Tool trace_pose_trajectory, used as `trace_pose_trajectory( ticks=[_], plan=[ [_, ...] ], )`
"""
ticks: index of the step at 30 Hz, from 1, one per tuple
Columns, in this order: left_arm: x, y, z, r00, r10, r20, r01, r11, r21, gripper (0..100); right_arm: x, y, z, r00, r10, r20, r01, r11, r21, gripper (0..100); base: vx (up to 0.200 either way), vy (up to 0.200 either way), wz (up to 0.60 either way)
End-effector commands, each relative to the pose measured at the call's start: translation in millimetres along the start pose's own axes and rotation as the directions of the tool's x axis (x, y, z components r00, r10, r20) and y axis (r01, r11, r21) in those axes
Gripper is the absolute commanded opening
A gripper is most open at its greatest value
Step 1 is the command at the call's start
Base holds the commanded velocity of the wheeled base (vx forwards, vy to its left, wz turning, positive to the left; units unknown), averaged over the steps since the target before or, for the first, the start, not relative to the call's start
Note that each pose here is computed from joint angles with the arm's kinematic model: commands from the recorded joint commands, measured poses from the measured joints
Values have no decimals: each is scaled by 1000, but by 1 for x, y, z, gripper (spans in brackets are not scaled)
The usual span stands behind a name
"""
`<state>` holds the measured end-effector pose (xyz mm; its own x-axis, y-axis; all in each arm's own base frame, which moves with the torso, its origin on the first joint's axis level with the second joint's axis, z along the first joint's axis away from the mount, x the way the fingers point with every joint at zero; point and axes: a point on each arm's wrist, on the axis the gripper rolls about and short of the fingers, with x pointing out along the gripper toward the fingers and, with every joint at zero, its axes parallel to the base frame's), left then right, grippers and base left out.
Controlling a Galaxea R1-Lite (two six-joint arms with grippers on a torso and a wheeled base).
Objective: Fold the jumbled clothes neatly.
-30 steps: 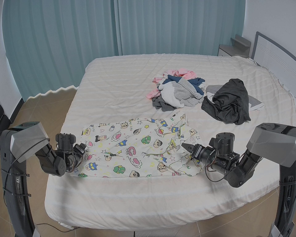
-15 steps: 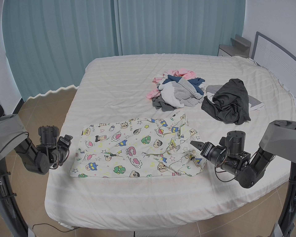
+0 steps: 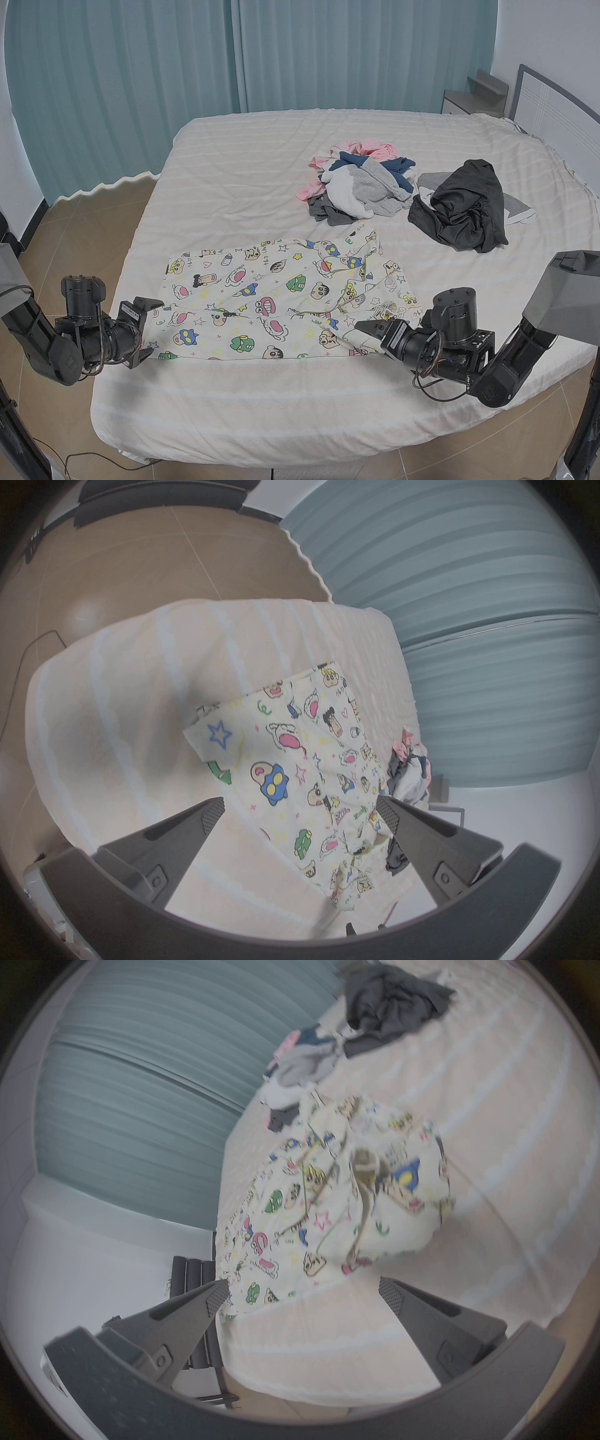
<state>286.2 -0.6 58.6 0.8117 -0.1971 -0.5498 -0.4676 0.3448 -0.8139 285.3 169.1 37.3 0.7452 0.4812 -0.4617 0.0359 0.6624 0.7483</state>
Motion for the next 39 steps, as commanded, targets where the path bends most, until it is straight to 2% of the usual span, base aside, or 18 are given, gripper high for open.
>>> trace_pose_trajectory(
  ticks=[1,8,18,33,39],
  plan=[
    [0,15,-7,999,-1,-36,1,1000,-7,100,19,4,-6,1000,-10,-24,11,998,56,100,0,0,0],
    [9,31,-12,999,-32,-18,33,999,18,100,40,-12,1,999,-45,-1,45,996,76,100,0,0,0],
    [11,33,-14,999,-33,-21,33,999,23,100,58,-20,5,998,-64,24,61,995,84,100,0,0,0],
    [12,34,-14,999,-27,-23,27,999,23,100,73,-21,9,998,-50,41,46,995,88,100,0,0,0],
    [13,35,-14,999,-21,-25,22,1000,22,100,74,-14,14,998,-25,57,20,996,84,100,0,0,0]
  ],
)
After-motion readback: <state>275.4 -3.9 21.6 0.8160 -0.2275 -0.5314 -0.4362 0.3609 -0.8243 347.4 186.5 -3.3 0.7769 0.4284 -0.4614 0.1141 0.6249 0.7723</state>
